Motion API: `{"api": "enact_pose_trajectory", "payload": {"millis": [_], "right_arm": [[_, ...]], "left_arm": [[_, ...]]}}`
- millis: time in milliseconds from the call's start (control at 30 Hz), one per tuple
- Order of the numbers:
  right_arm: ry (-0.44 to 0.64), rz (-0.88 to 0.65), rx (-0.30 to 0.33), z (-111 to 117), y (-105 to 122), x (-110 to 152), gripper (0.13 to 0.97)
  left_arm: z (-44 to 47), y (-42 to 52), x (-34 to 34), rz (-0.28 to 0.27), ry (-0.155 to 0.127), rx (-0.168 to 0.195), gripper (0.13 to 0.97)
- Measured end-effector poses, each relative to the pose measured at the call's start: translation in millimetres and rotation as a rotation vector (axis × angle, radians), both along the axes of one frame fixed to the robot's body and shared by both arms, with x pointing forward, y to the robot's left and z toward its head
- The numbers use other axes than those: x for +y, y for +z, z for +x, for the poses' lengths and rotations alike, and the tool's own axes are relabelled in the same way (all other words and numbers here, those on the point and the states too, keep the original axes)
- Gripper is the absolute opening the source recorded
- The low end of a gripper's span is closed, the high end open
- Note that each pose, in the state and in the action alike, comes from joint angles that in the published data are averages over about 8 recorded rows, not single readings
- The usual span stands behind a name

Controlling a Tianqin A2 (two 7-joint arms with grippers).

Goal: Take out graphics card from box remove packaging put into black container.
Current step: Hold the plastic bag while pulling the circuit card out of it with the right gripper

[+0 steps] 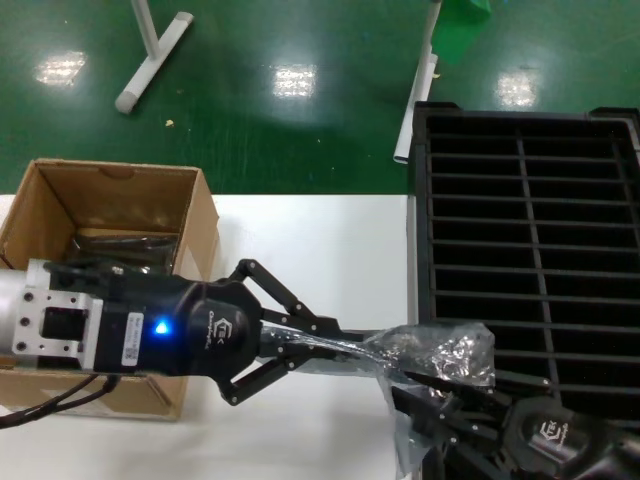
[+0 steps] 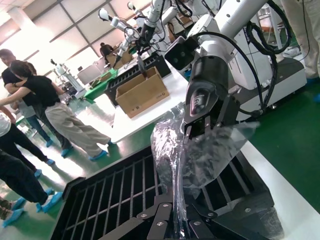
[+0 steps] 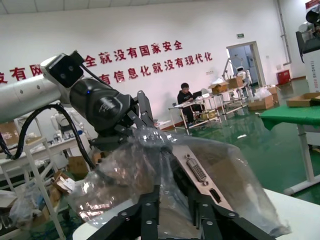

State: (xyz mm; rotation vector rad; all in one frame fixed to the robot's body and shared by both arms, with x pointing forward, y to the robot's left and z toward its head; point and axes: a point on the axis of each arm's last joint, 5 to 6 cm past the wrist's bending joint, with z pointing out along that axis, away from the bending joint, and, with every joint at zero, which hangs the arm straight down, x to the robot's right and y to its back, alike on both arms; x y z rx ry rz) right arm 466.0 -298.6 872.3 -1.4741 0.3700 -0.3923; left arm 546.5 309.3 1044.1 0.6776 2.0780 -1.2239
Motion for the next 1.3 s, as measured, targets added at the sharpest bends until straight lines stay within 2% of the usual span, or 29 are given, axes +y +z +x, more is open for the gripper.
{"api": "enact_pose_trajectory", "payload": {"millis": [100,400,533,667,967,1100,1300], "right_arm": [[0.005,0.004,-0.005,0,1,1,0.229],[0.009,0.011,-0.010,0,3,1,0.373],[0.008,0.012,-0.009,-1,3,1,0.480],[0.006,0.012,-0.009,-1,3,1,0.587],[0.014,0.017,-0.002,-2,1,4,0.693],[0.014,0.020,0.000,-1,1,5,0.693],[0.016,0.024,0.002,2,0,6,0.641]], "left_arm": [[0.3,-0.4,0.6,0.002,0.002,0.003,0.142],[0.7,-0.6,0.5,0.011,0.003,0.014,0.142],[-0.3,0.5,0.3,0.016,0.004,0.019,0.142],[-2.3,1.8,0.6,0.017,0.008,0.024,0.142],[-10.4,4.4,0.2,0.008,0.015,0.048,0.142],[-15.4,4.4,0.3,0.008,0.018,0.069,0.142],[-18.9,2.5,3.9,0.022,0.026,0.093,0.142]]}}
